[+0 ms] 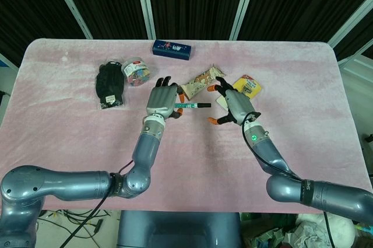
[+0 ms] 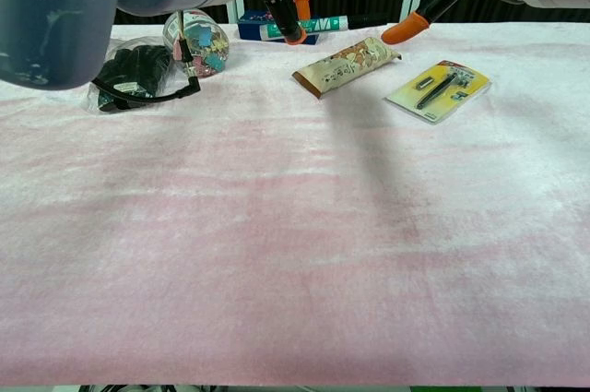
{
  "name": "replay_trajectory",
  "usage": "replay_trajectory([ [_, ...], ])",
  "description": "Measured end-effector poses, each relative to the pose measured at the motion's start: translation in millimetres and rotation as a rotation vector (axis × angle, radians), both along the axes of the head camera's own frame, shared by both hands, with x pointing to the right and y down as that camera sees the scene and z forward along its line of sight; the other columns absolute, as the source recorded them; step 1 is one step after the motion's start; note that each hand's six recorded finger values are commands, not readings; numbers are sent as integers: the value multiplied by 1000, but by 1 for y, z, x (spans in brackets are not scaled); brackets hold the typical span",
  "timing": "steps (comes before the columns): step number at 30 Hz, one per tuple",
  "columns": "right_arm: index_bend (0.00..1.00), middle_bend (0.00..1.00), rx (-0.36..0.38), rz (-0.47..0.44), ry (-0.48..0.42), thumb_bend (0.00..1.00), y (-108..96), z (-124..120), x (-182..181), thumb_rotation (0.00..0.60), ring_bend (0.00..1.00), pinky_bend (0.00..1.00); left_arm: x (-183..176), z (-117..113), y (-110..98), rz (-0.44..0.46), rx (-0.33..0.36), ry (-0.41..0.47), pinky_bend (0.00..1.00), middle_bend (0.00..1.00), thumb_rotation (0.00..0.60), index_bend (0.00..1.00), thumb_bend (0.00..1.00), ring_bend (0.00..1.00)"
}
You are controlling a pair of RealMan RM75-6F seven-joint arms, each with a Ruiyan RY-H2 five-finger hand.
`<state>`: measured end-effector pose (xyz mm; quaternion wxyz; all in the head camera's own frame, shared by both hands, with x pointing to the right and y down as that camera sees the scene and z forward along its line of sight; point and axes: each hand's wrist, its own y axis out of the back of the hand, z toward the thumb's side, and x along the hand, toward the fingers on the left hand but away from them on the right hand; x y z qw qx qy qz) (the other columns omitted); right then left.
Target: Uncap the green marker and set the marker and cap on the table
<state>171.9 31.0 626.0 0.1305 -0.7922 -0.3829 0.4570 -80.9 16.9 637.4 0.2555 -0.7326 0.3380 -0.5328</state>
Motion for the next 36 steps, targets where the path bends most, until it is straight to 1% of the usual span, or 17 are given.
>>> replay_trajectory([
  [7,301,0,-3,19,-3,100,0,0,-3,600,88,153,1,-2,3,5,4,0,0,289,600,706,512,0],
  [14,385,0,-12,45,-17,173,-3,-1,0,600,88,154,5,-2,5,13,3,0,0,290,600,707,511,0],
  [19,398,0,-17,54,-19,185,-4,3,0,600,88,153,5,1,5,6,3,3,0,296,600,713,512,0],
  [24,416,0,-31,54,-13,190,-2,9,-1,600,88,154,4,3,5,-6,5,16,0,296,600,714,512,0],
  [36,477,0,-13,69,-15,230,-4,11,-4,600,88,154,5,0,6,3,7,21,0,298,600,716,516,0],
])
